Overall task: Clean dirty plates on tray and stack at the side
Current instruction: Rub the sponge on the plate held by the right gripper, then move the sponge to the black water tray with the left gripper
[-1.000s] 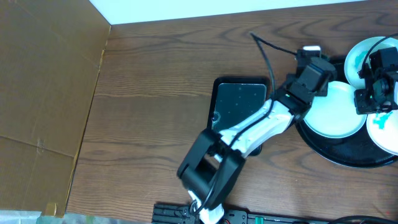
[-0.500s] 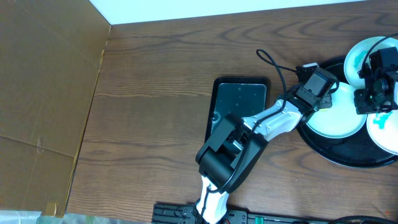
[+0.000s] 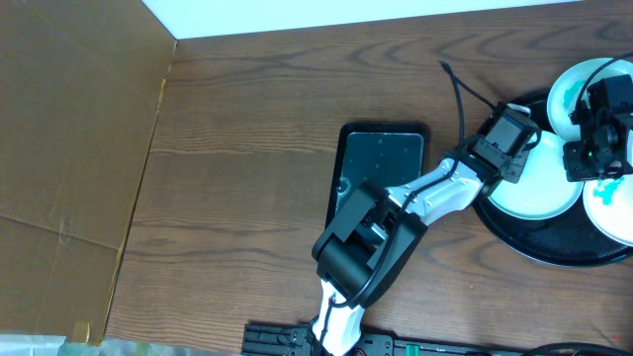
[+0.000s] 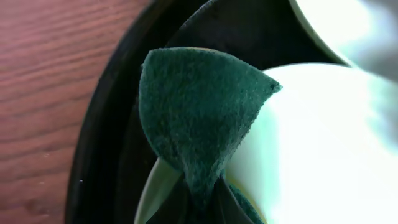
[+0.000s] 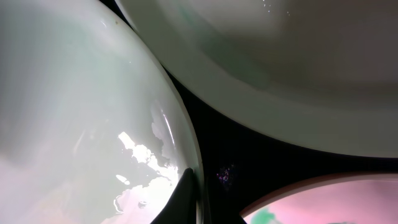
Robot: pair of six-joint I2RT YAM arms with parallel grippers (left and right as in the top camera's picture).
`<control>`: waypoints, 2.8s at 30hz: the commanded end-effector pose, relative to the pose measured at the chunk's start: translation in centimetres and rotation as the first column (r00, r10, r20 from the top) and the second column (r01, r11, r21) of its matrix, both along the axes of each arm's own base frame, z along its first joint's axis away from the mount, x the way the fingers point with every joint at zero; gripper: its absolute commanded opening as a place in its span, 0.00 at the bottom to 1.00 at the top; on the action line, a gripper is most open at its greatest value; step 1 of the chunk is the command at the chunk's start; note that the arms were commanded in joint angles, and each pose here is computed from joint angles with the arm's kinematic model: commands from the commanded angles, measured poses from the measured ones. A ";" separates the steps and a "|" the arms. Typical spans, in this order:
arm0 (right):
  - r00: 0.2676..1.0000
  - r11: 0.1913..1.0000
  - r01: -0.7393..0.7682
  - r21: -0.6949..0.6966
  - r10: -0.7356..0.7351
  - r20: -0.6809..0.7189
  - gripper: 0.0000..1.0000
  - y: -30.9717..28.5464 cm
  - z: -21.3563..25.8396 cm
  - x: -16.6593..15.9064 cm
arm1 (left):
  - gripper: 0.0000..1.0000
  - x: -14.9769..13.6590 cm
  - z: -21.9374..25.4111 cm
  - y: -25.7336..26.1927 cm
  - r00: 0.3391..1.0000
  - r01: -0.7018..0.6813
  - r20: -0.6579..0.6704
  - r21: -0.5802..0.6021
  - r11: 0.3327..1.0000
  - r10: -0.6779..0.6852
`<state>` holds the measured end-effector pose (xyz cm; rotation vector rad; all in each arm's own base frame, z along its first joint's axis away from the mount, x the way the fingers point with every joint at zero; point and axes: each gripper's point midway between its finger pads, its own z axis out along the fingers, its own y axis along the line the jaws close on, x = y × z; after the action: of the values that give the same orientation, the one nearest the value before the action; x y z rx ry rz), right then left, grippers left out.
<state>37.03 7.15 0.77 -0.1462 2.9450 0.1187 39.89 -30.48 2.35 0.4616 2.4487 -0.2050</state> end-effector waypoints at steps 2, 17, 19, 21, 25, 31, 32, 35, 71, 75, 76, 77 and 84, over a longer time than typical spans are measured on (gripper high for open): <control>1.000 0.999 -0.015 -0.031 0.014 -0.027 0.01 -0.7 -1.1 -0.7 | 0.07 0.5 1.2 2.2 0.998 0.007 0.062 0.133 0.991 -0.015; 1.000 0.999 -0.017 -0.032 0.016 -0.025 0.01 -0.7 -1.0 -0.7 | 0.07 -0.1 1.2 -1.5 1.000 0.016 0.016 -0.075 0.997 -0.015; 1.000 0.999 -0.017 -0.032 0.016 -0.025 0.01 -0.7 -1.0 -0.7 | 0.07 0.1 0.7 -1.7 1.000 -0.007 0.009 -0.097 0.995 0.008; 1.000 0.999 -0.017 -0.032 0.016 -0.025 0.01 -0.7 -1.0 -0.7 | 0.07 0.3 0.3 -1.9 1.000 -0.011 0.011 -0.103 0.995 0.012; 1.000 0.999 -0.017 -0.032 0.016 -0.025 0.01 -0.7 -1.0 -0.7 | 0.07 0.4 -0.5 -1.9 1.000 -0.013 0.009 -0.096 0.995 0.014; 1.000 0.999 -0.017 -0.032 0.016 -0.026 0.01 -0.7 -1.1 -0.7 | 0.07 0.3 -1.1 -1.0 1.000 0.000 0.004 -0.040 0.999 0.000; 1.000 0.999 -0.017 -0.032 0.016 -0.026 0.01 -0.7 -1.1 -0.7 | 0.07 0.1 -1.3 -0.9 1.000 0.013 0.000 -0.023 1.000 -0.013; 1.000 0.999 -0.017 -0.032 0.016 -0.026 0.01 -0.7 -1.1 -0.7 | 0.07 -0.8 -1.9 0.0 0.998 0.045 -0.034 0.038 0.998 -0.043; 1.000 0.999 -0.017 -0.031 0.016 -0.018 0.01 -0.7 -1.0 -0.5 | 0.07 -4.1 -0.5 3.4 0.966 -0.224 -0.106 0.104 0.969 0.235; 1.000 0.999 -0.017 -0.031 0.016 -0.018 0.01 -0.7 -1.0 -0.5 | 0.07 -2.2 -0.4 6.5 0.957 -0.274 -0.044 0.167 0.947 0.285; 1.000 0.999 -0.017 -0.031 0.016 -0.018 0.01 -0.7 -1.0 -0.5 | 0.07 -1.8 -0.3 7.0 0.958 -0.275 -0.031 0.177 0.945 0.285; 1.000 0.999 -0.017 -0.031 0.016 -0.018 0.01 -0.7 -1.0 -0.5 | 0.07 -1.3 -0.1 7.3 0.960 -0.271 -0.018 0.182 0.945 0.278; 1.000 0.999 -0.017 -0.030 0.017 -0.017 0.01 -0.7 -1.0 -0.5 | 0.07 1.3 4.7 6.0 0.955 -0.288 0.089 0.035 0.957 0.284</control>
<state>37.18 7.93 0.83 -0.1903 2.9298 0.1792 39.00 -27.23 3.38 0.2142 2.5254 -0.0997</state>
